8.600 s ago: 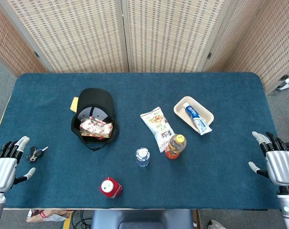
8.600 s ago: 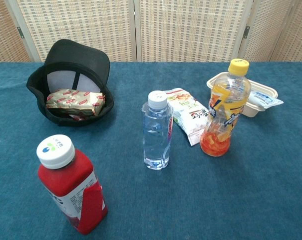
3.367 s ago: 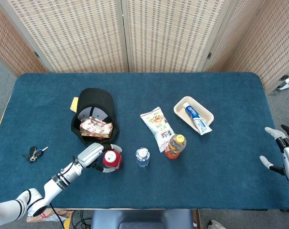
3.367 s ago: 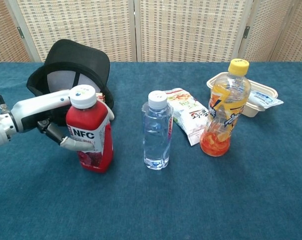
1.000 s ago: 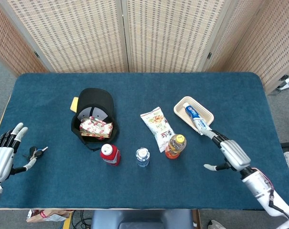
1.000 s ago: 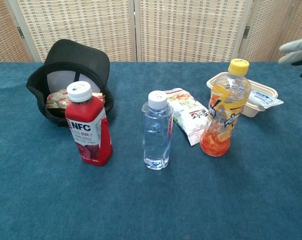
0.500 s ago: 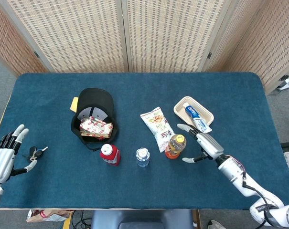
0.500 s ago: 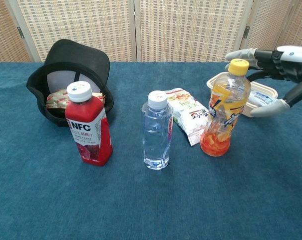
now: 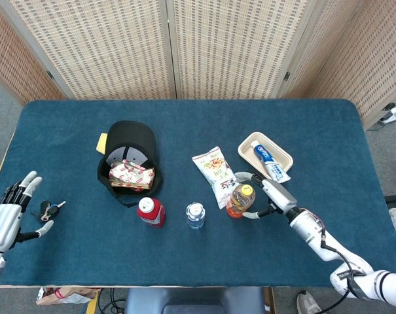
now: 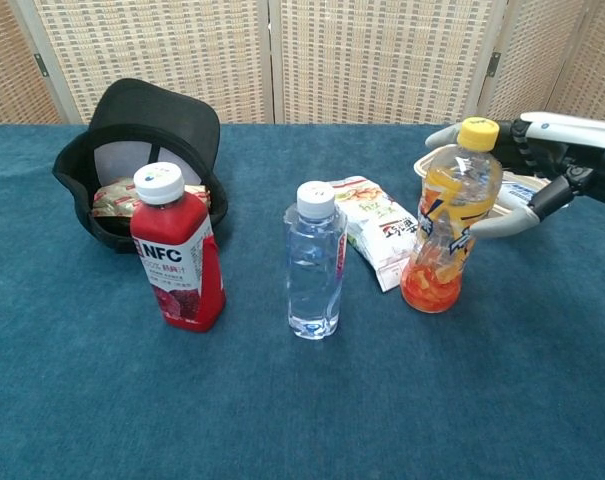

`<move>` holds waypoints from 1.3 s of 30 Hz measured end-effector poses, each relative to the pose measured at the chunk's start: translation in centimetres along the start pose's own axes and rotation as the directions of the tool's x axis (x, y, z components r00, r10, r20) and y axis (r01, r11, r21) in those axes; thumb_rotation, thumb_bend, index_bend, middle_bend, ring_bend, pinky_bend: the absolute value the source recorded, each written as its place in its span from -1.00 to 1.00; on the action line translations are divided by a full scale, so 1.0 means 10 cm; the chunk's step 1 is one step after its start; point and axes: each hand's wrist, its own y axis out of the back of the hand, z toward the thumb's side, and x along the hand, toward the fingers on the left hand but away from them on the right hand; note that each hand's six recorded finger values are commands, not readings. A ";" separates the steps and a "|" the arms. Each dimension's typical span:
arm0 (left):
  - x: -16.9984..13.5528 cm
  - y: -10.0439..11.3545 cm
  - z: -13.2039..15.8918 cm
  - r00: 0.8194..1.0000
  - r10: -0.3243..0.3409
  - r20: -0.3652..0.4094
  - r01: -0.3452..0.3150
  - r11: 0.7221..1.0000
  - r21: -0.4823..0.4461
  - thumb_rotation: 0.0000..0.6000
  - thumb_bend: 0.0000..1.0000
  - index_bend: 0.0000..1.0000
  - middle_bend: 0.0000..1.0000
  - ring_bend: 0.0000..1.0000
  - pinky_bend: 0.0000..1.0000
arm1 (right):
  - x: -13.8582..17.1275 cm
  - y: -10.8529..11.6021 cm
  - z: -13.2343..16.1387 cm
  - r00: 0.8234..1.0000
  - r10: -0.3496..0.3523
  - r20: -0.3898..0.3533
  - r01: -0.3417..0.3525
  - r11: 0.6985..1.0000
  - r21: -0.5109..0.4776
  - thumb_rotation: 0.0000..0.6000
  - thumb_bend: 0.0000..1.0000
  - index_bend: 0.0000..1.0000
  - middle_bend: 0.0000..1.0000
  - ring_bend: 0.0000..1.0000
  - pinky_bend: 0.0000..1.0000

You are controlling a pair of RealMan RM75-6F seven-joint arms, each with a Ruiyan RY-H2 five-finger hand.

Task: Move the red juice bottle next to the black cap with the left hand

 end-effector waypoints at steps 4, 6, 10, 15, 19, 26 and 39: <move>0.00 0.00 0.01 1.000 -0.002 0.004 0.002 1.000 -0.007 1.00 -0.63 -1.00 -1.00 -1.00 -0.90 | -0.07 -0.03 0.00 1.000 0.003 -0.005 -0.003 1.000 -0.017 1.00 -0.55 -0.20 -0.29 -0.63 -0.60; 0.00 0.01 0.01 1.000 -0.001 0.004 0.001 1.000 -0.013 1.00 -0.63 -1.00 -1.00 -1.00 -0.90 | -0.10 -0.04 0.00 1.000 -0.002 -0.009 0.002 1.000 -0.016 1.00 -0.45 -0.05 -0.17 -0.52 -0.51; 0.00 0.05 0.00 1.000 0.009 0.000 -0.009 1.000 -0.014 1.00 -0.63 -1.00 -1.00 -1.00 -0.90 | -0.11 -0.05 0.04 0.999 -0.011 -0.030 0.010 1.000 -0.029 1.00 -0.41 0.07 -0.07 -0.39 -0.37; -0.01 0.07 -0.04 1.000 0.016 -0.012 -0.016 1.000 -0.013 1.00 -0.63 -1.00 -1.00 -1.00 -0.90 | -0.08 -0.06 0.11 0.998 -0.010 -0.065 0.007 0.999 -0.040 1.00 -0.41 0.09 -0.05 -0.37 -0.33; -0.01 0.07 -0.04 1.000 0.014 -0.014 -0.015 1.000 -0.014 1.00 -0.63 -1.00 -1.00 -1.00 -0.90 | -0.05 -0.13 0.12 0.998 0.016 -0.068 -0.018 0.999 -0.034 1.00 -0.41 0.09 -0.05 -0.37 -0.33; -0.01 0.06 -0.04 1.000 0.014 -0.013 -0.015 1.000 -0.016 1.00 -0.63 -1.00 -1.00 -1.00 -0.90 | -0.01 -0.21 0.13 0.996 0.049 -0.071 -0.051 0.998 -0.024 1.00 -0.41 0.09 -0.05 -0.37 -0.33; -0.01 0.06 -0.05 1.000 0.026 -0.008 -0.026 0.999 -0.026 1.00 -0.63 -1.00 -1.00 -1.00 -0.90 | 0.01 -0.21 0.12 0.996 0.055 -0.074 -0.054 0.998 0.010 1.00 -0.71 -0.09 -0.18 -0.44 -0.37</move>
